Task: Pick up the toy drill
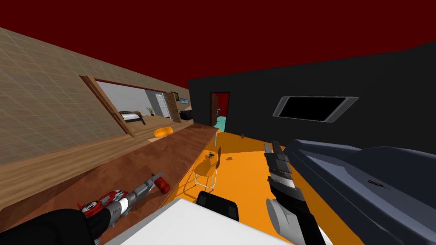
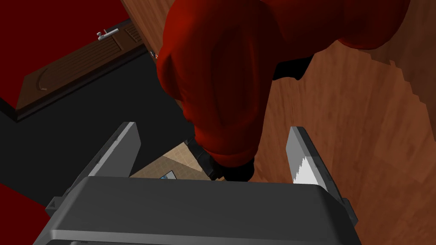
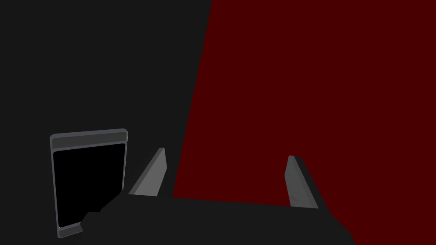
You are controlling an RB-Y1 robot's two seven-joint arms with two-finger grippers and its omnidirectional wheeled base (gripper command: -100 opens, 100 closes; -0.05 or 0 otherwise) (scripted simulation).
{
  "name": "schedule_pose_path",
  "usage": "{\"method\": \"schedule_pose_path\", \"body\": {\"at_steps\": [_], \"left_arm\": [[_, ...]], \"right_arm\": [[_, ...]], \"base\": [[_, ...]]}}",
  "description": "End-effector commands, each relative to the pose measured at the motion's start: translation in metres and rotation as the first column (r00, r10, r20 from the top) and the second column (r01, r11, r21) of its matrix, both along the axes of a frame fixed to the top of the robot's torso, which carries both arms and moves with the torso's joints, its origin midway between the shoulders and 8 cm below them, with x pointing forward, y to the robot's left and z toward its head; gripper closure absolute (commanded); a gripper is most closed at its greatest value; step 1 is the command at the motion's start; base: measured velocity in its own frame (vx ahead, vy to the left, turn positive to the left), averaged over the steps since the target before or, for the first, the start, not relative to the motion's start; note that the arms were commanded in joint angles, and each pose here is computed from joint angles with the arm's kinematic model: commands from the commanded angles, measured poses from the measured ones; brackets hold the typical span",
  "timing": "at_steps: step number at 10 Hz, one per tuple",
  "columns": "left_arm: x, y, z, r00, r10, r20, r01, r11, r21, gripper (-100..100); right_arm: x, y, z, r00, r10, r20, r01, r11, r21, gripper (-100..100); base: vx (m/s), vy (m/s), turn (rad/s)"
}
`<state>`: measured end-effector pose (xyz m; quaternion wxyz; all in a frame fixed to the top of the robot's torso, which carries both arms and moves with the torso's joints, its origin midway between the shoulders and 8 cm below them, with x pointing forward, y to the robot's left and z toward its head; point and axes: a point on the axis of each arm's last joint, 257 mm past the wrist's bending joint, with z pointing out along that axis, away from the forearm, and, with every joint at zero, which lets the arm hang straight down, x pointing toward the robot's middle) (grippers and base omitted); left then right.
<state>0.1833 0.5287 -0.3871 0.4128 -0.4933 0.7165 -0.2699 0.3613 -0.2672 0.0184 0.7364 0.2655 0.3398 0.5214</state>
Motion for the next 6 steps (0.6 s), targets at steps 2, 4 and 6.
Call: {"method": "schedule_pose_path", "body": {"at_steps": [2, 4, 6], "left_arm": [[0.0001, 0.0150, -0.0030, 1.000, 0.012, -0.011, -0.012, 1.000, -0.013, -100], [0.0000, 0.0141, -0.0030, 1.000, 0.014, -0.011, -0.014, 1.000, -0.017, -100], [-0.0011, 0.0143, -0.0038, 1.000, 0.016, -0.013, -0.016, 1.000, -0.019, 100]], "right_arm": [[0.0000, 0.0000, 0.0000, 1.000, 0.000, 0.000, 0.000, 1.000, 0.000, 0], [0.0000, 0.0000, 0.0000, 1.000, 0.000, 0.000, 0.000, 1.000, 0.000, 0], [0.0000, -0.0001, 0.0000, 1.000, 0.000, 0.000, 0.000, 1.000, 0.000, 0]], "base": [[-0.003, -0.054, -0.022], [-0.005, -0.028, -0.004], [0.000, 0.000, 0.000]]}}
